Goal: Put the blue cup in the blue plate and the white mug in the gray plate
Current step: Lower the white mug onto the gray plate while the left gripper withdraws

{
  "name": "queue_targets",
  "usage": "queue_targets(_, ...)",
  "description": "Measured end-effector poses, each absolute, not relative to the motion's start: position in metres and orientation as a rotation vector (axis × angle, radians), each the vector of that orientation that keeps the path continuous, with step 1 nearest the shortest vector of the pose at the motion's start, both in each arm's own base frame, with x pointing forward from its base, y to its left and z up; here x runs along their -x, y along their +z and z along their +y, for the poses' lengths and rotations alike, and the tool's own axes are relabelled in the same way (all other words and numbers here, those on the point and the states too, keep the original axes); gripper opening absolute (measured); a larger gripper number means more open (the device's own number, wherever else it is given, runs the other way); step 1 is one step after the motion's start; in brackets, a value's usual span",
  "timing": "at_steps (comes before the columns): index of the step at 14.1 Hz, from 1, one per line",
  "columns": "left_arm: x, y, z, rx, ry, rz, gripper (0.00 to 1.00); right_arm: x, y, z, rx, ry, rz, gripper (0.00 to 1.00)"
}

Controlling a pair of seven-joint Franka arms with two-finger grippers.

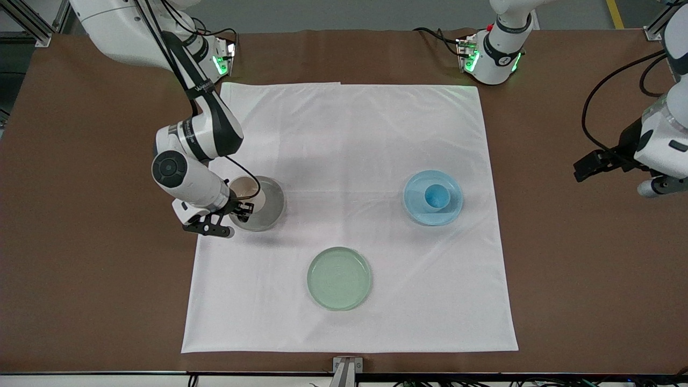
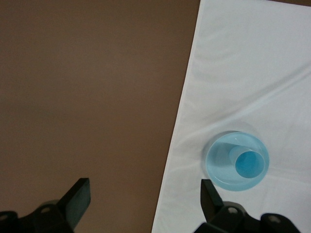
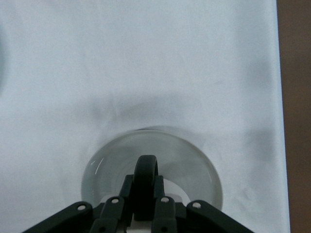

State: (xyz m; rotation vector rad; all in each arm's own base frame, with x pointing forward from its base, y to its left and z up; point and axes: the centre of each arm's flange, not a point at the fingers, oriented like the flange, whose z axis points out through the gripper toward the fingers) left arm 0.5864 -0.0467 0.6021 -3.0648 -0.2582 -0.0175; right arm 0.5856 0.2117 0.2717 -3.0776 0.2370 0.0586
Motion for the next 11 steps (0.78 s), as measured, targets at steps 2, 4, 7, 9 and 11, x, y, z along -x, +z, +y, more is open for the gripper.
queue_targets(2,-0.578,0.623,-0.053,3.061,-0.039,-0.193,1.0,-0.584,0.269,0.211,3.103,0.05,0.243,0.19)
queue_targets(4,-0.564,0.64,-0.054,3.048,-0.033,-0.115,1.0,-0.583,0.268,0.212,3.107,0.046,0.245,0.19)
queue_targets(7,-0.546,0.656,-0.04,3.082,0.006,-0.103,1.0,-0.583,0.268,0.215,3.103,0.03,0.247,0.19)
queue_targets(9,-0.542,0.655,-0.031,3.104,0.031,-0.101,1.0,-0.582,0.266,0.216,3.101,0.029,0.261,0.19)
queue_targets(11,-0.539,0.65,-0.03,3.113,0.053,-0.098,1.0,-0.579,0.262,0.217,3.103,0.037,0.263,0.19)
